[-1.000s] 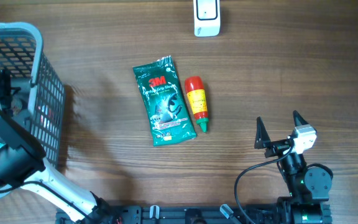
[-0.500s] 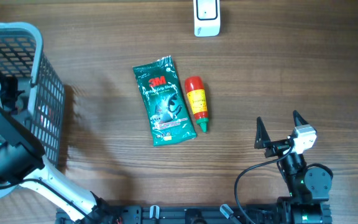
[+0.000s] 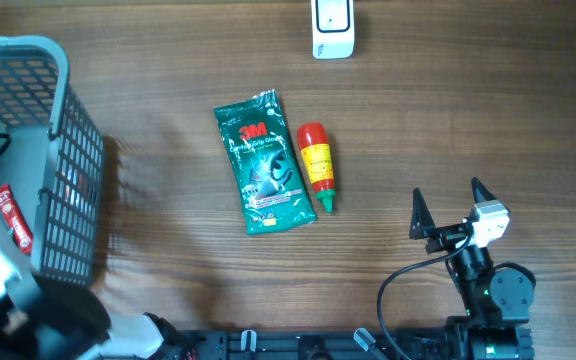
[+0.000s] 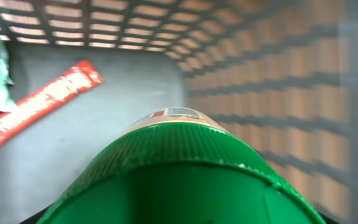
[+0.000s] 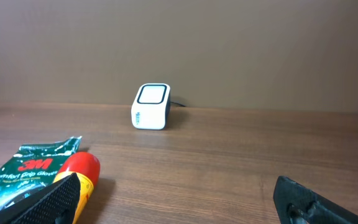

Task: Scan the item barcode
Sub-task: 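Carry green-lid jar out and set it right of sriracha bottle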

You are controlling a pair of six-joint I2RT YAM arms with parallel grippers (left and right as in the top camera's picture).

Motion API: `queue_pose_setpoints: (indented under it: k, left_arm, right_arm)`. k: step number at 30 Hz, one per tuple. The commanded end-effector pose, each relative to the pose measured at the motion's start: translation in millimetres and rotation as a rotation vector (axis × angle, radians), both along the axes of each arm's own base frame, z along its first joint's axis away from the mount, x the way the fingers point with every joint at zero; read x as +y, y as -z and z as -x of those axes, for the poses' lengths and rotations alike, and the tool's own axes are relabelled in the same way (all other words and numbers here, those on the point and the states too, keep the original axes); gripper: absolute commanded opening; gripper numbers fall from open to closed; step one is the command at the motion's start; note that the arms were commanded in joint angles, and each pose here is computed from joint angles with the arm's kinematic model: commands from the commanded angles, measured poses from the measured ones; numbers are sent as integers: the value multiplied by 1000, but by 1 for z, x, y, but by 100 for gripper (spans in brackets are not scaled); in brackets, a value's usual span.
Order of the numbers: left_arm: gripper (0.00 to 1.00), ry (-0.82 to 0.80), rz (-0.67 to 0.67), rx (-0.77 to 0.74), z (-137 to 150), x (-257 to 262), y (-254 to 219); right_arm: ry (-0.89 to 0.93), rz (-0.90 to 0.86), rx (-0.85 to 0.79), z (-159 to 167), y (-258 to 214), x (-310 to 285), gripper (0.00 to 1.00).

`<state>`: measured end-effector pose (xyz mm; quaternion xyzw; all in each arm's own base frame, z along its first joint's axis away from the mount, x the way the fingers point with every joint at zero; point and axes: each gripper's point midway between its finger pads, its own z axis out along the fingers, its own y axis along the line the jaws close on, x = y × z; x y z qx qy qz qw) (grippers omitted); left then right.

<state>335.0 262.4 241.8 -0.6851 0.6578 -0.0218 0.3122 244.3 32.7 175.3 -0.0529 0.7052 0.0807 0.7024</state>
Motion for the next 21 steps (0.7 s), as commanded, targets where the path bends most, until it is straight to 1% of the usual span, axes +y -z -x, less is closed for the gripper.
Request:
queue_pose_setpoints:
  k: [1, 5, 7, 10, 12, 16, 20, 21]
  left_arm:
    - [64, 173, 29, -249, -2, -50, -73]
    - [63, 364, 76, -448, 5, -108, -128]
    - [64, 462, 94, -508, 7, -139, -147]
    - [64, 641, 119, -537, 1, -201, -160]
    - [64, 780, 154, -533, -8, -248, -159]
    - [64, 978, 166, -494, -25, -325, -148]
    - [66, 1226, 92, -403, -38, -413, -116]
    - [66, 1325, 61, -375, -41, -443, -101]
  right_arm:
    - [8, 11, -15, 0, -3, -1, 100]
    - [8, 11, -15, 0, -3, -1, 100]
    - [8, 11, -15, 0, -3, -1, 100]
    - [8, 11, -15, 0, -3, -1, 100]
    - [8, 11, -15, 0, -3, -1, 100]
    - [8, 12, -15, 0, -3, -1, 100]
    - [8, 11, -15, 0, -3, -1, 100]
    - [8, 11, -15, 0, -3, -1, 100]
